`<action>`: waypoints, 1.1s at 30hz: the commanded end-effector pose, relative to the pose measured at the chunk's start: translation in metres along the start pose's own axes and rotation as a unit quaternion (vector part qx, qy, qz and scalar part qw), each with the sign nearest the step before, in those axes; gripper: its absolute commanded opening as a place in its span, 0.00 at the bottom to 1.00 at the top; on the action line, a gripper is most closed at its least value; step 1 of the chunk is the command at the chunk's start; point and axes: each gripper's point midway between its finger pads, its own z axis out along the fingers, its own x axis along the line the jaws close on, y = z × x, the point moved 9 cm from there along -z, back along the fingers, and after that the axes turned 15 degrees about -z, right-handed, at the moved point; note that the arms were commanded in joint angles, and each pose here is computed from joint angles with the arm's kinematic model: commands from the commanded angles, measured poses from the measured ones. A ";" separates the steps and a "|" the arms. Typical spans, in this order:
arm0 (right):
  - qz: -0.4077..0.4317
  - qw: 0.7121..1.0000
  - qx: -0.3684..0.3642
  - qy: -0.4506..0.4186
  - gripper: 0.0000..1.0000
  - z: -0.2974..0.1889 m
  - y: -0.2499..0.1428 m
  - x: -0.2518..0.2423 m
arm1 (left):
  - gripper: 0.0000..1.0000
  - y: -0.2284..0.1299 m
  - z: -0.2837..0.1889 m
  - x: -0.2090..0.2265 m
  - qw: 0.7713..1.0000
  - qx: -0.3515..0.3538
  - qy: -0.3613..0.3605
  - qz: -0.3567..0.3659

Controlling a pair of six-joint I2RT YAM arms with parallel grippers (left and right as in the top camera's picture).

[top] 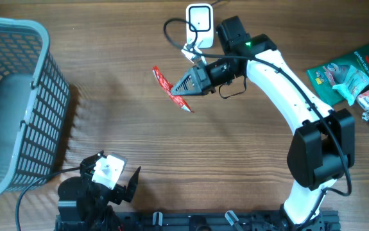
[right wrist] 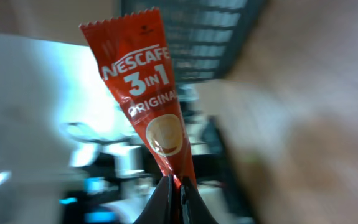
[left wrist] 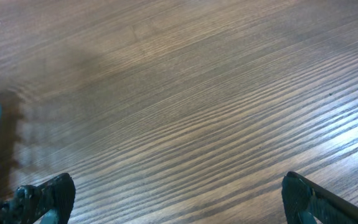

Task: Scan the item barcode
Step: 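Hold the Nescafe stick up at the white scanner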

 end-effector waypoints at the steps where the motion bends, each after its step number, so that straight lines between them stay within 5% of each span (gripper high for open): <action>1: 0.082 0.989 -0.001 0.121 0.05 -0.002 0.007 0.020 | 1.00 -0.001 0.001 -0.001 1.000 0.001 -0.005 0.001; 6: 0.152 0.980 0.009 0.132 0.04 -0.002 0.008 0.022 | 1.00 -0.001 0.001 -0.001 1.000 0.001 -0.006 0.001; 8: 0.308 0.942 0.028 0.129 0.04 -0.004 0.008 0.022 | 1.00 -0.001 0.001 -0.001 1.000 0.001 -0.005 0.001; 13: 0.477 0.869 0.050 0.121 0.04 -0.005 0.008 0.022 | 1.00 -0.001 0.001 -0.001 1.000 0.001 -0.006 0.001; 17: 0.540 0.831 0.058 0.117 0.04 -0.005 0.008 0.021 | 1.00 -0.001 0.001 -0.001 1.000 0.001 -0.005 0.001; 26: 0.546 0.829 0.038 0.115 0.04 -0.019 0.009 0.016 | 1.00 -0.001 0.001 -0.001 1.000 0.001 -0.006 0.001; 28: 0.540 0.839 -0.003 0.068 0.04 -0.026 0.012 0.005 | 1.00 -0.001 0.001 -0.001 1.000 0.001 -0.006 0.001; 33: 0.463 0.823 -0.178 -0.278 0.05 -0.047 0.008 -0.056 | 1.00 -0.001 0.001 -0.001 1.000 0.001 -0.006 0.001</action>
